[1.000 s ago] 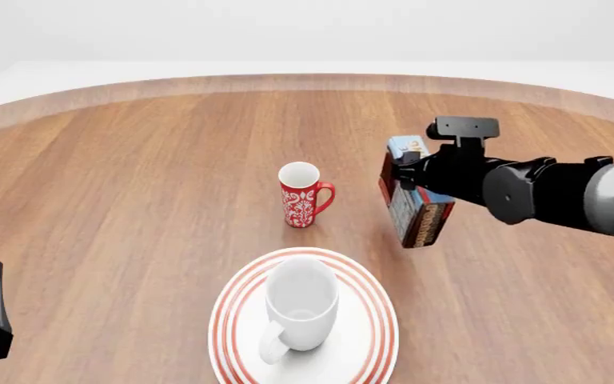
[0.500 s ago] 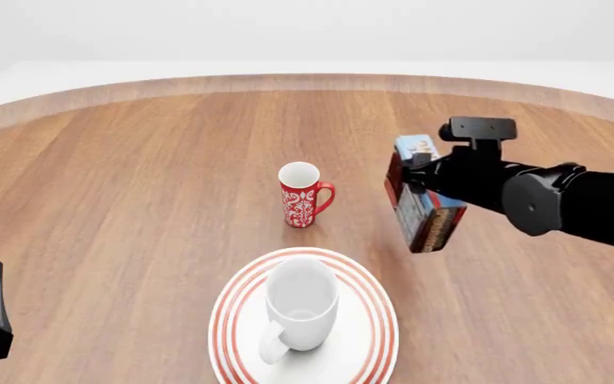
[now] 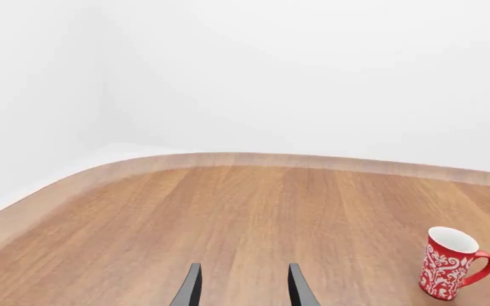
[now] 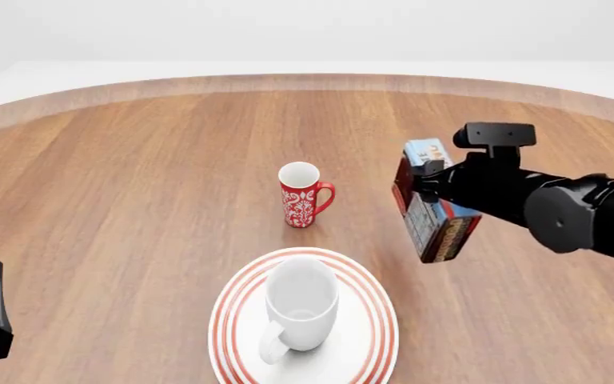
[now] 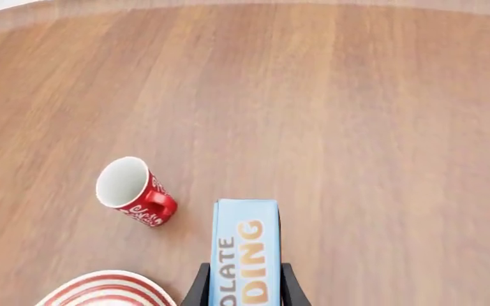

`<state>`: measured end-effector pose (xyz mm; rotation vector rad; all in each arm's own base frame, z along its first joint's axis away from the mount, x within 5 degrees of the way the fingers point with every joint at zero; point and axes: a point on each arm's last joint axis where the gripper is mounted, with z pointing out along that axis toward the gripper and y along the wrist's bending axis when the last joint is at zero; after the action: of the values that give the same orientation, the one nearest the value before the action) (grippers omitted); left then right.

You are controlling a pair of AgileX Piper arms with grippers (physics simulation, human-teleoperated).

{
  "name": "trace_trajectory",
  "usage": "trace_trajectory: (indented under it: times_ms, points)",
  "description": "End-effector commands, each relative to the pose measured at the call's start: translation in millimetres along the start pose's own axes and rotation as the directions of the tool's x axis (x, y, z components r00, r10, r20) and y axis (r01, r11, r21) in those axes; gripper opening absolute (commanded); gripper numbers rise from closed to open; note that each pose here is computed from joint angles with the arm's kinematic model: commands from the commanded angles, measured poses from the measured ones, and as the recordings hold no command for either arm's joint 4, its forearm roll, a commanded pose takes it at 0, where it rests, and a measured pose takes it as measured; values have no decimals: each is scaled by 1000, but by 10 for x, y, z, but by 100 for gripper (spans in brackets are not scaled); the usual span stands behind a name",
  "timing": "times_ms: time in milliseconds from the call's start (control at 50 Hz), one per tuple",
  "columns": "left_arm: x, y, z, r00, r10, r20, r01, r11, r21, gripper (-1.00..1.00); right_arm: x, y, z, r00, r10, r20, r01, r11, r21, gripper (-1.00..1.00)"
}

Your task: Pick up the white mug and put it on the plate, and put the chocolate pudding to the right of the plate.

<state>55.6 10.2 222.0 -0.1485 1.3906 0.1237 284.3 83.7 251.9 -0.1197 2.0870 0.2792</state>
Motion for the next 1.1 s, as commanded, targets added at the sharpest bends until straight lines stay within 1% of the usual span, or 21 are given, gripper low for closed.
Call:
trace_trajectory:
  times_ms: [20,460,740,840,960,1100]
  points:
    - [0,0,0,1000,0,0,0,1000,0,100,32,-6,-146,1000,10,2,-10,1000,0,-100]
    - [0,0,-8,1000,4,1,-4,1000,1,100,129,-50,-446,1000,15,-1,-15,1000,10,-100]
    - [0,-1,-3,1000,5,0,-5,1000,1,100,187,-113,-592,1000,20,-1,-20,999,30,-100]
    - [-1,0,-3,1000,5,0,-5,1000,1,100,273,-155,-602,1000,16,-17,-15,999,44,-100]
    - [0,-1,-3,1000,5,0,-5,1000,1,100,320,-187,-637,1000,8,-25,-7,998,55,-100]
    - [0,0,-3,1000,6,0,-6,1000,1,100,382,-236,-674,999,16,-31,-13,997,72,-100]
